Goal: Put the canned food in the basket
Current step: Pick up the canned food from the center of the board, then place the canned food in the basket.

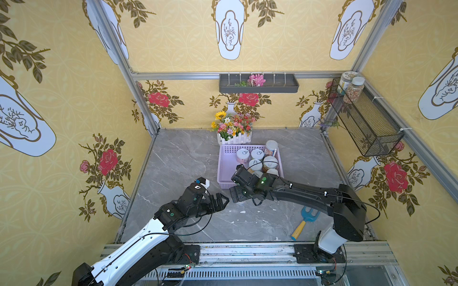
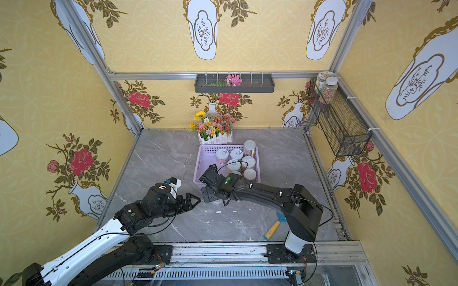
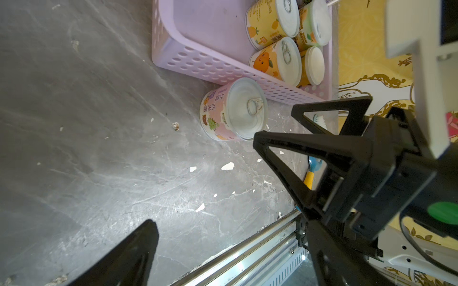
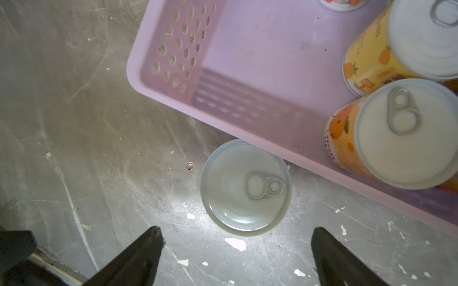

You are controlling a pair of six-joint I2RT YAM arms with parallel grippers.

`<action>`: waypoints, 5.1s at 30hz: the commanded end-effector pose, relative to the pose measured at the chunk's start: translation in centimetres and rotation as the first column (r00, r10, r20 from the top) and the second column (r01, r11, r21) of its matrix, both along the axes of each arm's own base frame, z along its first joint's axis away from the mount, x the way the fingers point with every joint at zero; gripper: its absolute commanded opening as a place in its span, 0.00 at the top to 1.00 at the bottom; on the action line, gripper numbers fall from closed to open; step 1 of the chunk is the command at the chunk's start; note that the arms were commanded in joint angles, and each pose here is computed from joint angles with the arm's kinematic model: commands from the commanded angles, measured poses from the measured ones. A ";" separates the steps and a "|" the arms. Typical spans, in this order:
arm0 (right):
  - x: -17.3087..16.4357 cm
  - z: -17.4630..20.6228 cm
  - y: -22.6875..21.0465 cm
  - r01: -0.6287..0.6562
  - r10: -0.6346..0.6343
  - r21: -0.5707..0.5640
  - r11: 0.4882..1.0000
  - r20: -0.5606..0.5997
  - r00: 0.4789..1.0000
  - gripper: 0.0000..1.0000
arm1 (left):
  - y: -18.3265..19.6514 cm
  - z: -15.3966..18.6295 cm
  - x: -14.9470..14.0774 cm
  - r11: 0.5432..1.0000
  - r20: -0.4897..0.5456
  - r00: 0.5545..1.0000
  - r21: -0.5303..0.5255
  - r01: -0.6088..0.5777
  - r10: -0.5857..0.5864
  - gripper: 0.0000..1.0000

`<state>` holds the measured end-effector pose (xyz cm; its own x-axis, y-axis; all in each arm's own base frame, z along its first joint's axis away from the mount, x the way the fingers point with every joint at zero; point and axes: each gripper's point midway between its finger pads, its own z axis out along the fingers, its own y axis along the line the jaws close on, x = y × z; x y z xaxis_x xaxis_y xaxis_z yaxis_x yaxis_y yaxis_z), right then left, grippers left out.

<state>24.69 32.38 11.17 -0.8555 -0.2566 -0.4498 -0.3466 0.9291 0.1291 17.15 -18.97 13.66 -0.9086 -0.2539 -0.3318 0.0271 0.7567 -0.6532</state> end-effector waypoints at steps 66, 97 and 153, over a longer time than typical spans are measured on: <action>1.8 -5.8 0.8 0.056 -0.094 -0.189 0.980 -0.200 0.975 0.20 | 0.4 -1.1 0.3 0.999 0.003 1.000 0.013 -0.030 0.030 0.01; 4.8 8.1 -3.7 0.105 -0.102 0.046 0.993 -0.049 0.994 0.41 | -2.3 4.1 6.7 0.999 0.158 0.987 -0.038 0.023 -0.017 0.01; 17.5 -2.7 0.2 0.135 -0.151 -0.171 0.976 -0.080 0.985 0.50 | 3.5 3.2 7.9 0.995 0.113 0.989 0.022 -0.098 0.095 0.00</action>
<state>41.84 32.73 8.32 -0.9282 -0.2056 -0.3100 -0.2188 0.9757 0.0081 25.17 -15.75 17.38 -0.8323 -0.3378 -0.4396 0.0317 0.7626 -0.6461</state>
